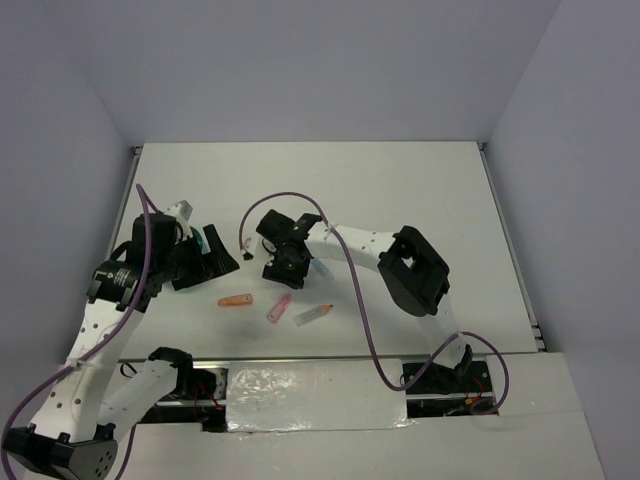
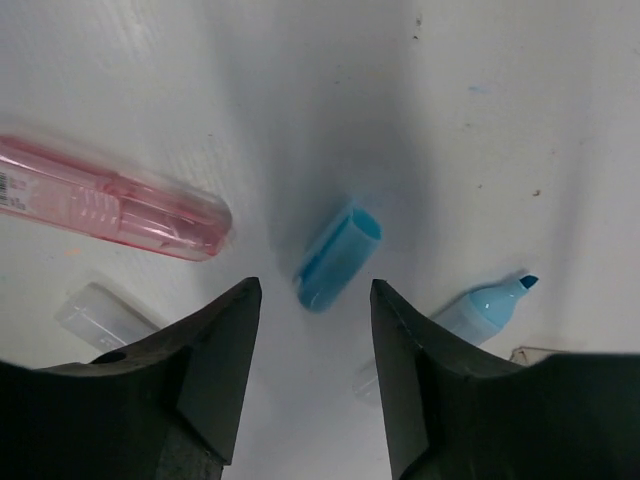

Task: Sort the stationery into containers
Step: Move the pen cap to the center of the board.

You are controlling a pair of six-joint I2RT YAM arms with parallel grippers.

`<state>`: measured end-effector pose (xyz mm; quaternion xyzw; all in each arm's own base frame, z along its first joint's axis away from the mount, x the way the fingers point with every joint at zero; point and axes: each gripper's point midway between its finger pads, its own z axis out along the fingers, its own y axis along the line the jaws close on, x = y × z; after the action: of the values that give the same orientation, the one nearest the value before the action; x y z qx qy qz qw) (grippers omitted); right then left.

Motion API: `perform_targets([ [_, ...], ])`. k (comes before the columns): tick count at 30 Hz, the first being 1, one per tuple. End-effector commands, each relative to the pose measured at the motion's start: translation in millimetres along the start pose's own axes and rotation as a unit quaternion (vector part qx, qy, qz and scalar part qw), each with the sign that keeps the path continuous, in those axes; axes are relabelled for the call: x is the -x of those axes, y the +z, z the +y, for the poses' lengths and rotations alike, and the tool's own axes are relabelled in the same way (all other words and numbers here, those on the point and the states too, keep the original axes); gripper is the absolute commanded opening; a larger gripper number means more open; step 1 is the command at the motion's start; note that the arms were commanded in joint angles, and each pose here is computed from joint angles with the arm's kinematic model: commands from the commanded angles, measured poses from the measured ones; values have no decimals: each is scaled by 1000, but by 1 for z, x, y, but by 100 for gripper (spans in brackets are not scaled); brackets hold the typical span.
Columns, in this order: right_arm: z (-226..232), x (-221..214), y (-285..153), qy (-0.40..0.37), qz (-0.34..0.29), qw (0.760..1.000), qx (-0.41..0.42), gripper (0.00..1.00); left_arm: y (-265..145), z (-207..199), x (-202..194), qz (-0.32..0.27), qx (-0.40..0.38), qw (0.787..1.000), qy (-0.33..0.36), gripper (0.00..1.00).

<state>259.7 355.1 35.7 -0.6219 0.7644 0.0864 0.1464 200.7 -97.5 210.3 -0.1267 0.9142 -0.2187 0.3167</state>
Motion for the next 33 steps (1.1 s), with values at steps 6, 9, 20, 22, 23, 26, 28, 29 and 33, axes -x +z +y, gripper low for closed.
perform_targets([
  [6, -13, 44, -44, 66, -75, 994, -54, 68, -1, 5, 2, -11, 14, 1000, 0, 99],
  [9, -27, 74, -82, 143, -134, 976, -94, 85, -2, 5, 6, -19, 16, 1000, -1, 99],
  [20, -3, 46, -81, 652, -135, 731, -149, 100, -45, 24, 40, -115, 102, 987, -46, 99],
  [22, 2, 39, -75, 676, -133, 708, -155, 100, -43, 23, 41, -114, 100, 987, -42, 99],
  [23, 4, 33, -74, 701, -126, 682, -165, 100, -42, 22, 39, -107, 96, 989, -42, 99],
  [26, 9, 29, -65, 705, -110, 678, -179, 95, -32, 22, 29, -86, 87, 992, -35, 99],
  [28, 10, 33, -54, 706, -109, 678, -173, 92, -30, 21, 26, -84, 79, 993, -31, 99],
  [29, 11, 34, -50, 708, -106, 677, -170, 90, -27, 20, 23, -78, 71, 994, -28, 99],
  [33, 10, 35, -29, 725, -78, 659, -182, 88, -21, 16, 16, -60, 55, 997, -17, 99],
])
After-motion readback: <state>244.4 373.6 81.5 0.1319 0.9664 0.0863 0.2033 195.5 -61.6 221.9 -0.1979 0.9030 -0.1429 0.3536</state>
